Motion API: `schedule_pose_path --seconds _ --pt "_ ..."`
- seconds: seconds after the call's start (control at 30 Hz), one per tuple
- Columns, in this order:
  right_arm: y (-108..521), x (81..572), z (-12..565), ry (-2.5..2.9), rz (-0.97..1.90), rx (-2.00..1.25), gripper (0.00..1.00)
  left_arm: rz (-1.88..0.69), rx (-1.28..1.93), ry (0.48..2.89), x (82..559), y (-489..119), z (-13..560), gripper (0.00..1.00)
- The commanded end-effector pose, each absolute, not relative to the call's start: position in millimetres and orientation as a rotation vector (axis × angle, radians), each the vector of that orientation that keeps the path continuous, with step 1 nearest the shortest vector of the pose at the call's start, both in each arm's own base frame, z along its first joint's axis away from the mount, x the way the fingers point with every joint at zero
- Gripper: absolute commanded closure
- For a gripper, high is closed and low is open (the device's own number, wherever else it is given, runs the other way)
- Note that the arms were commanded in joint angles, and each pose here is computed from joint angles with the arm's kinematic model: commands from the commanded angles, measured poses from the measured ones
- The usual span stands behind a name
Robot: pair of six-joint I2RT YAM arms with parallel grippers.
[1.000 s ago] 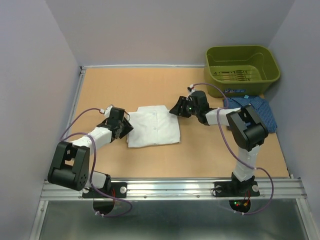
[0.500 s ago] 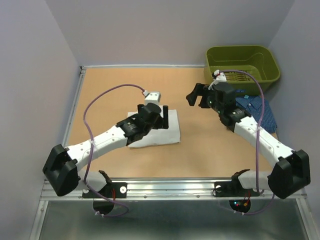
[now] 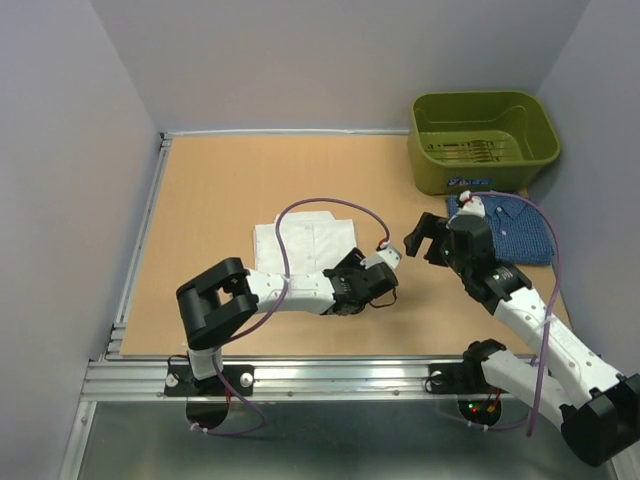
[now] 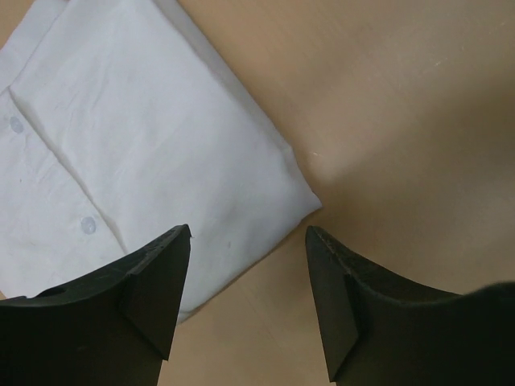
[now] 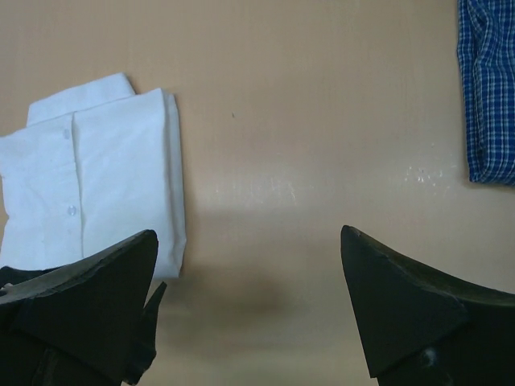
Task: Fold and stack the long sleeve shirts
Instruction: Fold the shirt
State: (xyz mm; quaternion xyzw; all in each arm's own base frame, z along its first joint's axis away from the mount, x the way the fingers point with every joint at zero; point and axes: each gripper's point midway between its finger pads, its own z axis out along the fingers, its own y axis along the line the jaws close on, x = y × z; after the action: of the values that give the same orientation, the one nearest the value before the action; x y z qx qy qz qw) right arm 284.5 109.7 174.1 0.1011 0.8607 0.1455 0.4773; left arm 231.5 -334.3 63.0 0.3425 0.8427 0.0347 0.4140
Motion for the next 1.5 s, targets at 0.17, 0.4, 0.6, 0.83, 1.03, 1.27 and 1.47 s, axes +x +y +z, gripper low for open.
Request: schedule_pose_path --seconds 0.17,0.4,0.6,0.83,1.03,1.27,1.47 --pt "105.3 262.7 151.5 2.114 0.427 0.364 0.0 0.172 0.922 2.018 246.6 -351.4 66.0 0.34" --pt "104.6 263.8 148.6 2.121 0.42 0.386 0.0 0.14 1.012 2.025 231.7 -357.9 47.8 0.35" --pt "103.7 264.0 144.1 2.132 0.408 0.389 0.0 0.111 1.038 2.022 226.7 -356.0 45.3 0.35" --pt "106.5 262.5 137.4 2.157 0.419 0.395 0.0 0.155 0.998 2.028 233.1 -355.1 35.7 0.62" --pt "107.0 264.3 134.8 2.167 0.415 0.416 0.0 0.139 0.935 2.051 242.0 -346.1 43.3 1.0" --pt "125.8 271.4 126.3 2.243 0.477 0.388 0.0 0.009 0.887 2.069 241.0 -346.5 64.4 1.0" --pt "162.0 284.7 123.8 2.287 0.681 0.378 0.0 -0.079 0.834 2.086 233.9 -344.4 79.8 1.0"
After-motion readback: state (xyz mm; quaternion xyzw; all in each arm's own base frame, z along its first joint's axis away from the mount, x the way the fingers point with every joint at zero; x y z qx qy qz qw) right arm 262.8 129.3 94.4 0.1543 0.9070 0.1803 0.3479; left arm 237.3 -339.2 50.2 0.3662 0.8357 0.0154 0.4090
